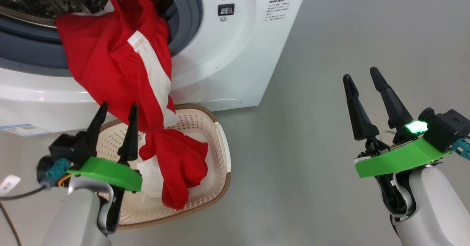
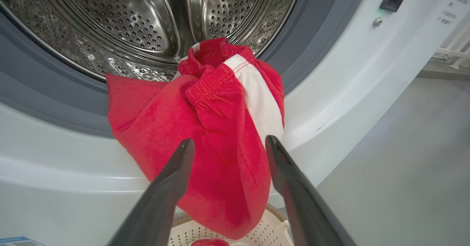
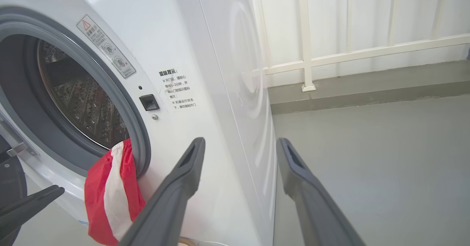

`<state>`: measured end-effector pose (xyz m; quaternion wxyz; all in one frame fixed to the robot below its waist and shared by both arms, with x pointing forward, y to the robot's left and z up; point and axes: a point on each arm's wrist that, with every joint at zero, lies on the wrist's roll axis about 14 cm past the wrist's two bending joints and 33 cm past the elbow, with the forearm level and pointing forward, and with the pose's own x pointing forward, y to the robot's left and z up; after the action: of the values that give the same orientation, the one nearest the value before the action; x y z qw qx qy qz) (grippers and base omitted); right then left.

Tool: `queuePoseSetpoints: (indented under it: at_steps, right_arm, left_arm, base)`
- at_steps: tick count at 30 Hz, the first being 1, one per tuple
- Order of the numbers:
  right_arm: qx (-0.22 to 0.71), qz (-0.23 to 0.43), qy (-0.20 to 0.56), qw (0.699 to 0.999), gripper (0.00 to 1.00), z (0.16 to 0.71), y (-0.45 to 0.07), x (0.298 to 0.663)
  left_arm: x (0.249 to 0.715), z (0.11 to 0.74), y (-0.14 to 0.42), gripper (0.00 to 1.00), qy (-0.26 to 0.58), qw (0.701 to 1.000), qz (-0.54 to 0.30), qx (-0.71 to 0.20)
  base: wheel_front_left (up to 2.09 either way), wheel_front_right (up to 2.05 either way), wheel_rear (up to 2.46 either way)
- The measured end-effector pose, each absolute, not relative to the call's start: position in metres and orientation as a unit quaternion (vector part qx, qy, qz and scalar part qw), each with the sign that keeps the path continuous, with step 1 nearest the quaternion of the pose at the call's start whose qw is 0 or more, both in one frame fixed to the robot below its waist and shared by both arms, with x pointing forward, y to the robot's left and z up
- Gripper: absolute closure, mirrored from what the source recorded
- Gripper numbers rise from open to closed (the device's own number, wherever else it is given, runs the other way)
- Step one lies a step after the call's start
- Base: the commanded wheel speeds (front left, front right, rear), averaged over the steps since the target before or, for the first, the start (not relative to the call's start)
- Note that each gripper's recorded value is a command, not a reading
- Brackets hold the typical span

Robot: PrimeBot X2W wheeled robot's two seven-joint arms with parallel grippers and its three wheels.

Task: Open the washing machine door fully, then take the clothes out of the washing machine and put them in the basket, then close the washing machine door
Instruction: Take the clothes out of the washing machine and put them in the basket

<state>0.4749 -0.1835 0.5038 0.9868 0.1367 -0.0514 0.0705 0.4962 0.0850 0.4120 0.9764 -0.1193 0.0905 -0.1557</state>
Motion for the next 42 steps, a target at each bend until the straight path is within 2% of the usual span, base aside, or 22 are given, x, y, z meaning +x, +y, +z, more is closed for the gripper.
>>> queuePoseSetpoints:
  at_steps: [30, 42]
  right_arm:
    - [0.138, 0.066, -0.049, 0.987, 0.0, 0.501, -0.186, 0.475]
    - [0.137, 0.062, -0.041, 0.988, 0.0, 0.495, -0.188, 0.473]
  left_arm:
    - [0.486, 0.42, 0.091, 0.0, 0.077, 0.98, -0.136, -0.12]
    - [0.503, 0.387, 0.071, 0.0, 0.15, 0.968, -0.171, -0.105]
  base:
    - [0.0, 0.0, 0.0]
    - [0.0, 0.0, 0.0]
